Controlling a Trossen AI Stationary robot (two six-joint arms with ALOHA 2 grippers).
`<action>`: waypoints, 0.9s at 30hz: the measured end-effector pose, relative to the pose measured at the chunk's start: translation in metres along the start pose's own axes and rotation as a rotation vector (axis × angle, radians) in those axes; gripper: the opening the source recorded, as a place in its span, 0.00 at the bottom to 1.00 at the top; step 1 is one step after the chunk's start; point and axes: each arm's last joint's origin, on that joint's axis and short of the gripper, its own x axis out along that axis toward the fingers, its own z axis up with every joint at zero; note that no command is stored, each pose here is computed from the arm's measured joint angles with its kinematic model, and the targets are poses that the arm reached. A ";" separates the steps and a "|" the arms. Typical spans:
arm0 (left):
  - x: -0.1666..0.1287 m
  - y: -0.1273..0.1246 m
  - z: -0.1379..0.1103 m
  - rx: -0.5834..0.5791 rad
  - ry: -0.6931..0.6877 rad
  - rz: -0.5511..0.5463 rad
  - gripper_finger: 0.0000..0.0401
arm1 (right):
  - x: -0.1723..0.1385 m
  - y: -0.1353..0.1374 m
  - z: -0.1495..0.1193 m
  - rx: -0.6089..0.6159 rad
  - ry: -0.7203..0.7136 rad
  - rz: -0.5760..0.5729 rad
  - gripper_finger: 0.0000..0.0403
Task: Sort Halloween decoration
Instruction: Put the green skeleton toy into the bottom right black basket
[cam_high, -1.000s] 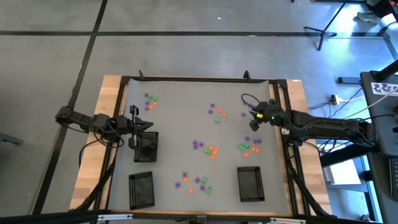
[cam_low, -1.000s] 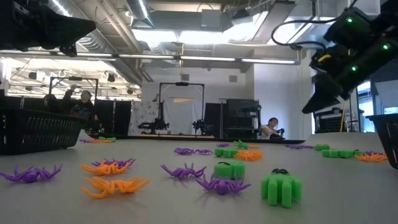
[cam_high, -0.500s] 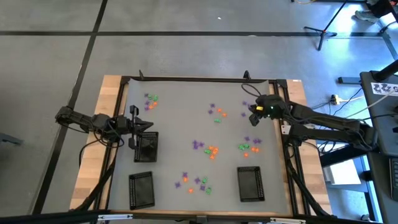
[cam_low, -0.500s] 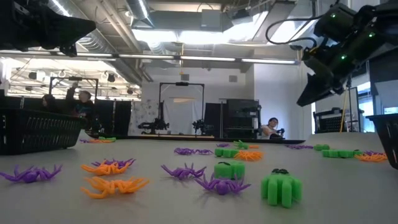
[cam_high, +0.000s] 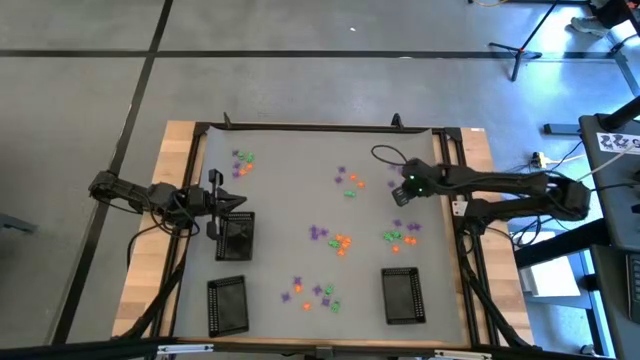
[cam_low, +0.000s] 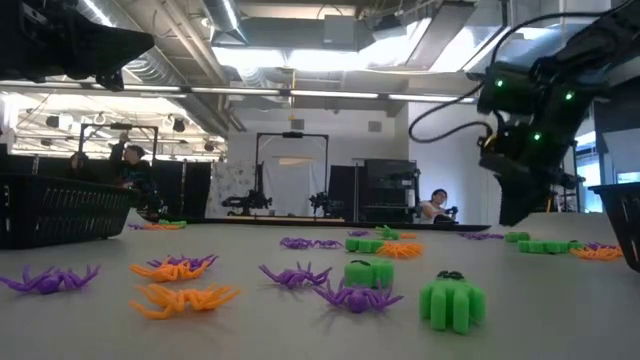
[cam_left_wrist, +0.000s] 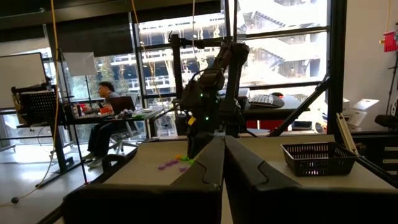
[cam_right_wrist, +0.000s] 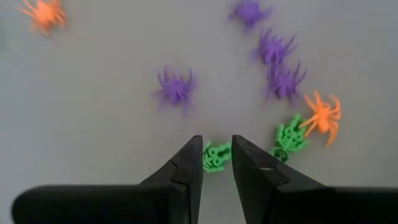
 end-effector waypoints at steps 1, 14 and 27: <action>0.000 0.000 0.000 0.000 0.000 0.000 0.00 | 0.003 0.000 0.000 -0.003 0.013 -0.008 0.21; 0.000 0.000 0.000 0.000 0.000 0.000 0.00 | 0.011 0.002 -0.002 -0.007 0.063 -0.005 0.36; 0.000 0.000 0.000 0.000 0.000 0.000 0.00 | 0.012 0.002 -0.005 0.016 0.110 0.024 0.51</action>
